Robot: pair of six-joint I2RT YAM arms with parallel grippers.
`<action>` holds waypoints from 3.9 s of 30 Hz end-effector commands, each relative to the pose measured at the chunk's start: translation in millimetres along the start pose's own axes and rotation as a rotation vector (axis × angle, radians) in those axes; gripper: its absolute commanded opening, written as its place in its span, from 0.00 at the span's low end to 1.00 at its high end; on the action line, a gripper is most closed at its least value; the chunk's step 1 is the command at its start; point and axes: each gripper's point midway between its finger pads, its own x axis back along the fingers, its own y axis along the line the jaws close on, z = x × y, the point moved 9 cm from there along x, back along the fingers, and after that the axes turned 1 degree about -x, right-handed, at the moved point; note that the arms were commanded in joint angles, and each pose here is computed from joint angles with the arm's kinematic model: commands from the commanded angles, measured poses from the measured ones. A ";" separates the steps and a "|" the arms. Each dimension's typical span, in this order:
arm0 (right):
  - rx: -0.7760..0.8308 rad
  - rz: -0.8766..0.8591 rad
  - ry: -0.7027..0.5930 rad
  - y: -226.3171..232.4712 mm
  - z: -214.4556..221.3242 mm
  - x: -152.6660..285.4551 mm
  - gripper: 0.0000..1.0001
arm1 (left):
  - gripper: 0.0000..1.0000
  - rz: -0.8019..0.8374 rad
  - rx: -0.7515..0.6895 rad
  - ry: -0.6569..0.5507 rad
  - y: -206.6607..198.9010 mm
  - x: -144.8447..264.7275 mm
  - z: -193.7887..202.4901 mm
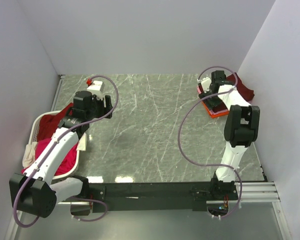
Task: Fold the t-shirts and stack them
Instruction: Neatly place the folded tshirt to the corner, then reset both grippers
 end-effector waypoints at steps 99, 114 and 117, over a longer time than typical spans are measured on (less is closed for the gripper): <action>-0.335 0.346 -0.438 -24.7 27.2 137.6 0.56 | 0.99 -0.061 0.082 -0.293 1.7 58.2 -45.6; -0.807 0.334 -0.966 42.7 81.2 228.1 0.89 | 1.00 -0.004 0.277 -0.289 11.4 82.3 -18.6; -0.794 0.358 -0.957 47.7 90.4 224.0 0.89 | 0.99 -0.014 0.295 -0.293 12.6 83.6 -16.9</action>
